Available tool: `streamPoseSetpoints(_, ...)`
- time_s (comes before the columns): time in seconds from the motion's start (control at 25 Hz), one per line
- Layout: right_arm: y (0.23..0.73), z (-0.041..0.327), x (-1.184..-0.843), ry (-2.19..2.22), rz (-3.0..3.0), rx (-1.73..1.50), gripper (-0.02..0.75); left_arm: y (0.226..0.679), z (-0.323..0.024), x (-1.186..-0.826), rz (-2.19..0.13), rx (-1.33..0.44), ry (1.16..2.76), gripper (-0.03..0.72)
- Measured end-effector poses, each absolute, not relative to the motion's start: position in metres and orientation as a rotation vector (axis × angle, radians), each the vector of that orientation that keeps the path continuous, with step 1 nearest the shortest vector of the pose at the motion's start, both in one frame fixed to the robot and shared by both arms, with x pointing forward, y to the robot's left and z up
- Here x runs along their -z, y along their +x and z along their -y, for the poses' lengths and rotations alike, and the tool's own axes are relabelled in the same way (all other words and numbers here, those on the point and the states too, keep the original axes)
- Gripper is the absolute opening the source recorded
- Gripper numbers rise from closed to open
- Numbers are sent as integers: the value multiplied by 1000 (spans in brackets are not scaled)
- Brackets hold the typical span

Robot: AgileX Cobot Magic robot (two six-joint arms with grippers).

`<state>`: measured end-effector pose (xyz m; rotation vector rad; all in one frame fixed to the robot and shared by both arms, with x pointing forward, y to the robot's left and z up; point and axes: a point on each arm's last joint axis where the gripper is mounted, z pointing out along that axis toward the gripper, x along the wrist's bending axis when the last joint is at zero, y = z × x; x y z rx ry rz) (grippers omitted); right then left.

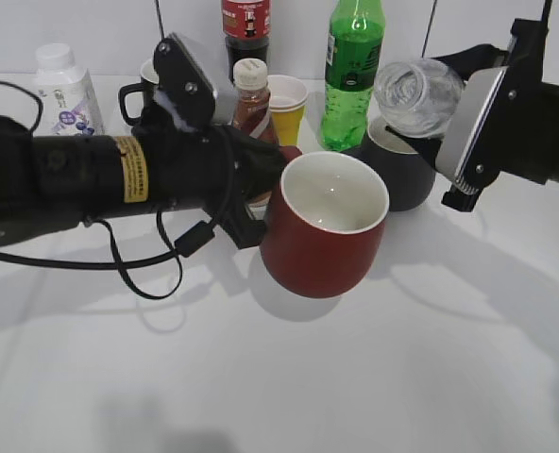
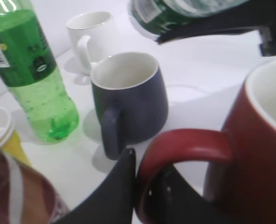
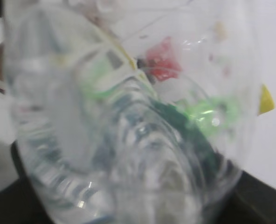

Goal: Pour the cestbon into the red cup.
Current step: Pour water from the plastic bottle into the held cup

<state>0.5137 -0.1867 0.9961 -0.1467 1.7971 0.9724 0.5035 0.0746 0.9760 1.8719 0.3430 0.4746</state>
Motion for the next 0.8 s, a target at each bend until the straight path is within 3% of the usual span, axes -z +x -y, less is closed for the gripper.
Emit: streamPoseSetpoints(0.8,526,183,-1009,-219,-1732,-926,468,508,-72,-978,-376,-432,1920,61)
